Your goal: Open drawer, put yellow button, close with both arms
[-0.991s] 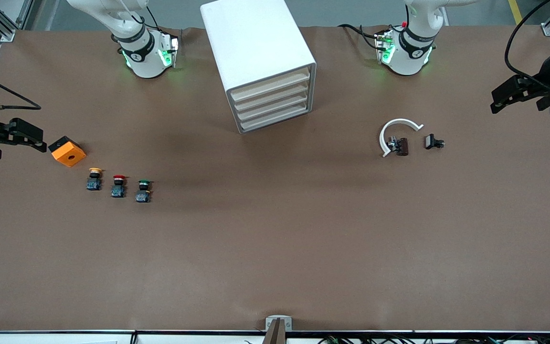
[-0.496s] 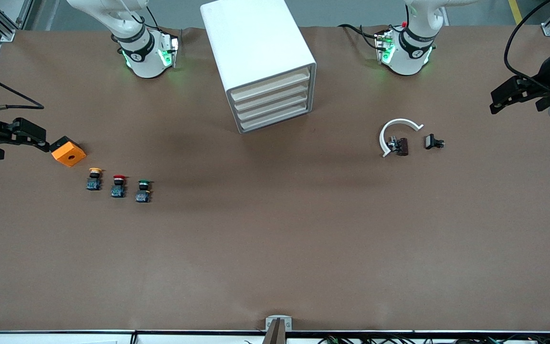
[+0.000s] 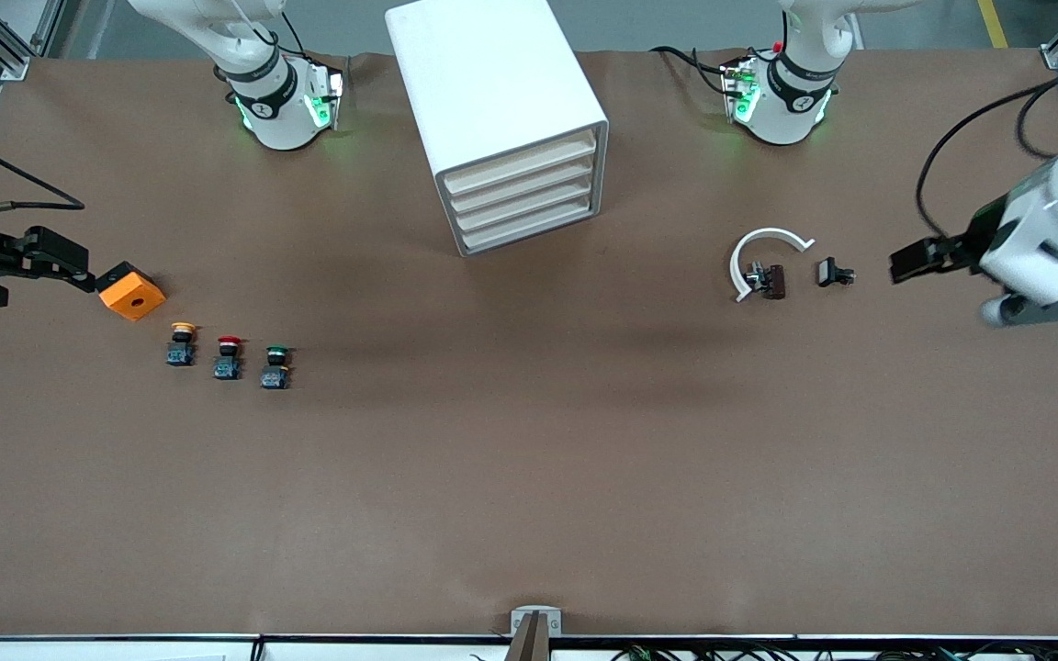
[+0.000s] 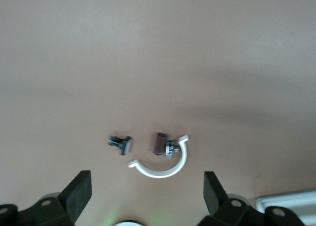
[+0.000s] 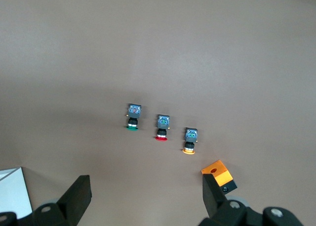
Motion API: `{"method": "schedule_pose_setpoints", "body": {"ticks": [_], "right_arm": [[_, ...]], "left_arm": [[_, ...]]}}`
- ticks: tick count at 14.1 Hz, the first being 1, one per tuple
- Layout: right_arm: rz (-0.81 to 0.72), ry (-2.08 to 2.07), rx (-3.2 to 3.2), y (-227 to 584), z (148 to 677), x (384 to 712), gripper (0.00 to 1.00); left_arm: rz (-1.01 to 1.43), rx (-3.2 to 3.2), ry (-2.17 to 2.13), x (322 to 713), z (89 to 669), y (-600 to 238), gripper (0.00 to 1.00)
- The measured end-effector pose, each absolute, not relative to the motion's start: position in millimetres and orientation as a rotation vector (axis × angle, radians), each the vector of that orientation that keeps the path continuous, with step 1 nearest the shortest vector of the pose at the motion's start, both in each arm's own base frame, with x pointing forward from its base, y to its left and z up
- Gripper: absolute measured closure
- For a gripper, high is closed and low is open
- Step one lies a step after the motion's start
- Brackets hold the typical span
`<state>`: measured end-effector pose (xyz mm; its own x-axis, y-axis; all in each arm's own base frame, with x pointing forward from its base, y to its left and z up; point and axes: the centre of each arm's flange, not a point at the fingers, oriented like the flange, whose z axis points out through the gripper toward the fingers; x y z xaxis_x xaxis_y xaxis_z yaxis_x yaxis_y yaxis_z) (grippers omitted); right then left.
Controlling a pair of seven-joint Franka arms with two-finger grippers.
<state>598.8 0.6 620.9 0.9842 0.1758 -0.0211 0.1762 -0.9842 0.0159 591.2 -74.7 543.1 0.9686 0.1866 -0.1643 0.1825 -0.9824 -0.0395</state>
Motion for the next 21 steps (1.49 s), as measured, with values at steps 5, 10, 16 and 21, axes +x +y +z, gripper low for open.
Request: {"method": "schedule_pose_setpoints", "body": {"ticks": [5,10,16,21], "right_arm": [[-0.040,0.258,3.104,-6.4,617.5,600.4,0.00],[-0.041,0.243,3.054,-15.6,611.6,605.0,0.00],[-0.152,0.265,3.039,-18.7,556.5,627.9,0.00],[-0.081,0.260,2.977,-55.7,484.2,653.5,0.00]], "left_arm": [[0.485,-2.896,-0.837,612.5,424.6,-163.6,0.00],[0.657,-2.579,-1.264,589.8,342.7,-261.8,0.00],[0.801,-2.142,-1.687,539.9,313.3,-359.8,0.00],[1.076,-1.739,-1.860,501.1,296.1,-422.8,0.04]]}}
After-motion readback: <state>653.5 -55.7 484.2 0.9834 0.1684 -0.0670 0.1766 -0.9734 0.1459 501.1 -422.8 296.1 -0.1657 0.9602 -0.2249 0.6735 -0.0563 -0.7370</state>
